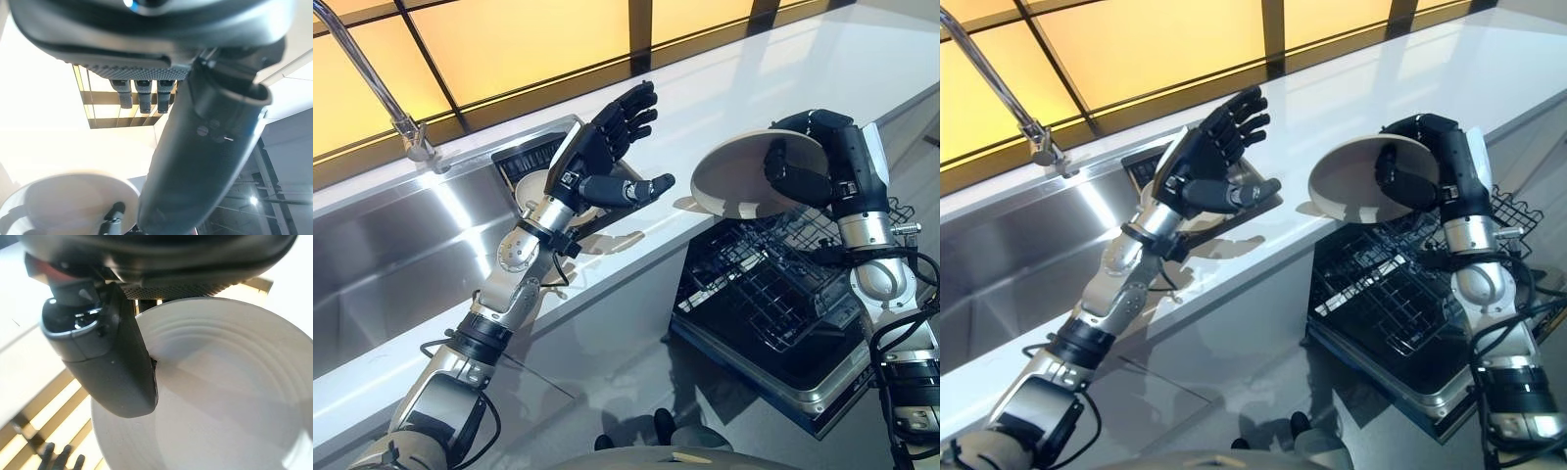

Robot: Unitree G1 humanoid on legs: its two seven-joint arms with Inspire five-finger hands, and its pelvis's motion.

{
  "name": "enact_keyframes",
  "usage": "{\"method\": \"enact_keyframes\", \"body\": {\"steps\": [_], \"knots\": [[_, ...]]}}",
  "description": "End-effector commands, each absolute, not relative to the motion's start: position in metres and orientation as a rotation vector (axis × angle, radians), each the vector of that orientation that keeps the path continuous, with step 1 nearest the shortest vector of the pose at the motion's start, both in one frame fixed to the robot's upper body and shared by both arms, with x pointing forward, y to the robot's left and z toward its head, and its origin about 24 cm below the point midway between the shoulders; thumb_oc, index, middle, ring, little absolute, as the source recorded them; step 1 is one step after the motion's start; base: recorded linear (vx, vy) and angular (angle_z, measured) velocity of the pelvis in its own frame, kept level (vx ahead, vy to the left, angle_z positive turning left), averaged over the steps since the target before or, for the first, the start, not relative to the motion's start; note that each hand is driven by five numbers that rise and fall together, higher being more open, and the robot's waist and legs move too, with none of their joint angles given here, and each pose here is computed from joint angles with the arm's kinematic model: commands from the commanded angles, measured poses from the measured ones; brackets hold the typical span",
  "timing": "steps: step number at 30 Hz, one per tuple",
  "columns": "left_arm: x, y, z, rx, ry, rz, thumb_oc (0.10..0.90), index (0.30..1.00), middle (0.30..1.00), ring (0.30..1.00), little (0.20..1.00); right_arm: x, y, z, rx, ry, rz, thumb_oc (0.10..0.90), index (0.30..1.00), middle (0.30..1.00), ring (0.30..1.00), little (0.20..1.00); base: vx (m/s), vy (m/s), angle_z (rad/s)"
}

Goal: Pick up plates and place into dishwasher.

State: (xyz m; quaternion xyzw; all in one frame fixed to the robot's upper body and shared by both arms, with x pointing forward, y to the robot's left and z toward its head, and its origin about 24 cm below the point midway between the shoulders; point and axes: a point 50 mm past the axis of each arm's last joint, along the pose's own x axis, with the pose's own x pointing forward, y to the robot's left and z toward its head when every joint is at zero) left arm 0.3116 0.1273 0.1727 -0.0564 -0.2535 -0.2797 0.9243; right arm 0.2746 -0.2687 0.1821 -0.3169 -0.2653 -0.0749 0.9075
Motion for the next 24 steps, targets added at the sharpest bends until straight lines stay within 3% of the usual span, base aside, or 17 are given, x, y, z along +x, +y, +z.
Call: {"method": "enact_keyframes", "body": {"steps": [1, 9, 13, 24], "knots": [[0.304, 0.143, 0.207, -0.166, -0.708, -0.514, 0.8, 0.9, 0.9, 0.9, 0.9, 0.259, -0.297, 0.236, -0.752, -0.799, -0.378, 0.1, 0.3, 0.3, 0.3, 0.2, 0.0, 0.0, 0.0], [0.299, 0.171, 0.202, -0.091, -0.725, -0.383, 0.8, 0.9, 0.9, 0.9, 0.9, 0.235, -0.346, 0.232, -1.164, -0.649, -0.714, 0.1, 0.3, 0.3, 0.3, 0.2, 0.01, 0.003, -0.02], [0.298, 0.176, 0.203, -0.056, -0.731, -0.346, 0.8, 0.9, 0.9, 0.9, 0.9, 0.228, -0.356, 0.229, -1.278, -0.606, -0.785, 0.1, 0.3, 0.3, 0.3, 0.2, 0.0, 0.0, -0.03], [0.299, 0.17, 0.2, -0.027, -0.72, -0.366, 0.8, 0.9, 0.9, 0.9, 0.9, 0.241, -0.361, 0.163, -1.393, -0.203, -0.638, 0.1, 0.3, 0.3, 0.3, 0.2, 0.0, -0.001, -0.01]]}}
